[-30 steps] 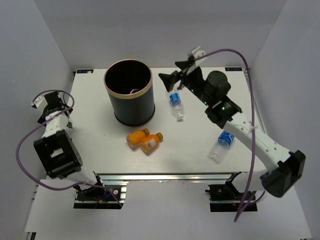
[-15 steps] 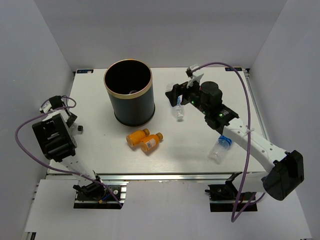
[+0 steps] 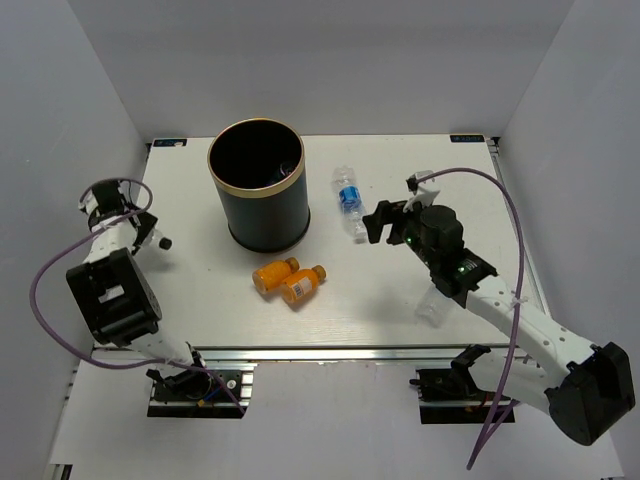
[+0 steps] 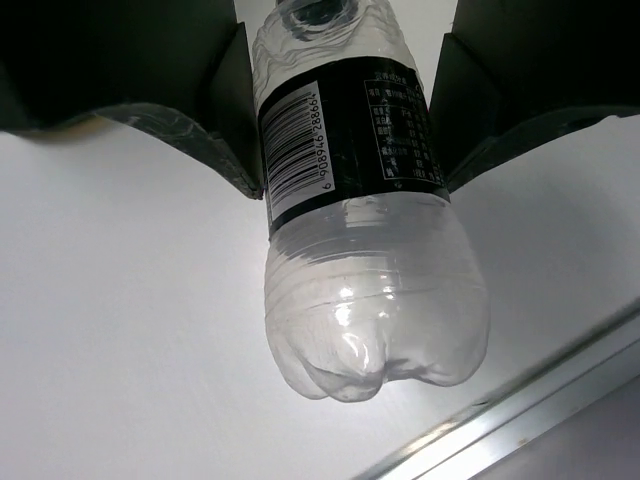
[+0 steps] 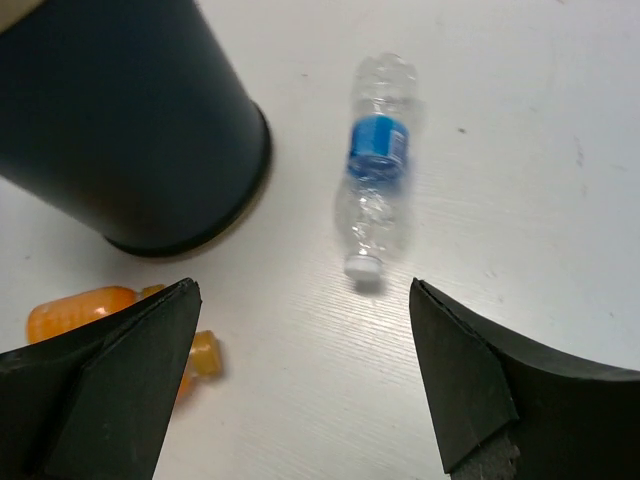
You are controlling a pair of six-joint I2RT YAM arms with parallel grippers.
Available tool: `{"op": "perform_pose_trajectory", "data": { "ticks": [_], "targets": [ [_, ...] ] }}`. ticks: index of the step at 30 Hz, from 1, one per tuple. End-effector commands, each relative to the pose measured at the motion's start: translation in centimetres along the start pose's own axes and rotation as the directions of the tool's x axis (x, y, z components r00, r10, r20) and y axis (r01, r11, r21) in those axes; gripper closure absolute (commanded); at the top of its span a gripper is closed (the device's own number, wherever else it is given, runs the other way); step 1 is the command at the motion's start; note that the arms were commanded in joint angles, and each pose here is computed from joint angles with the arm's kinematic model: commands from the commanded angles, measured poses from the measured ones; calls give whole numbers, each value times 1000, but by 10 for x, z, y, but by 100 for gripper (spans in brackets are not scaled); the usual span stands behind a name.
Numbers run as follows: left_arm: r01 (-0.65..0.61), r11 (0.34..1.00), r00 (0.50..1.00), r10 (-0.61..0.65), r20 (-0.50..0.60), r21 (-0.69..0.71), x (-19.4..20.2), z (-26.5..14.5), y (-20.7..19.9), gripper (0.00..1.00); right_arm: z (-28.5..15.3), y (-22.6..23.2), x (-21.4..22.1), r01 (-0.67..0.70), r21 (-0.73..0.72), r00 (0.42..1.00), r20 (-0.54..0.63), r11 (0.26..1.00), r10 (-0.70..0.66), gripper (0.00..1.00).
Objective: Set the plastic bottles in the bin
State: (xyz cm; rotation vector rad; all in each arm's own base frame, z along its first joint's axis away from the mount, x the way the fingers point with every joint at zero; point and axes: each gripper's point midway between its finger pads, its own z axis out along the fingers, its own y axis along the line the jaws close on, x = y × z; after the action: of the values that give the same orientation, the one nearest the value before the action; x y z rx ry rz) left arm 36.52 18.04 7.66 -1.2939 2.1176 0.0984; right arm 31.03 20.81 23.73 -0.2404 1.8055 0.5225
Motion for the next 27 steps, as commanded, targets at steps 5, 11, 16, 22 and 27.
{"op": "perform_pose_trajectory", "data": {
  "ticks": [5,11,16,22,27],
  "targets": [
    [-77,934,953,-34,302,348,-83,-158,-132,51,-15,-38,1,-72,148,996,61,986,64,11],
    [-187,697,894,-171,414,692,-106,-291,-210,51,-26,-53,15,-84,197,995,60,977,73,11],
    [-310,520,902,-103,419,796,-71,-329,-268,36,-27,-58,33,-82,218,996,4,972,84,11],
    [-414,447,895,40,445,793,-15,-335,-315,26,-32,-77,40,-90,317,995,-12,944,99,11],
    [-494,484,858,138,494,722,4,-330,-331,2,-42,-96,51,-104,400,990,-47,911,134,11]
  ]
}}
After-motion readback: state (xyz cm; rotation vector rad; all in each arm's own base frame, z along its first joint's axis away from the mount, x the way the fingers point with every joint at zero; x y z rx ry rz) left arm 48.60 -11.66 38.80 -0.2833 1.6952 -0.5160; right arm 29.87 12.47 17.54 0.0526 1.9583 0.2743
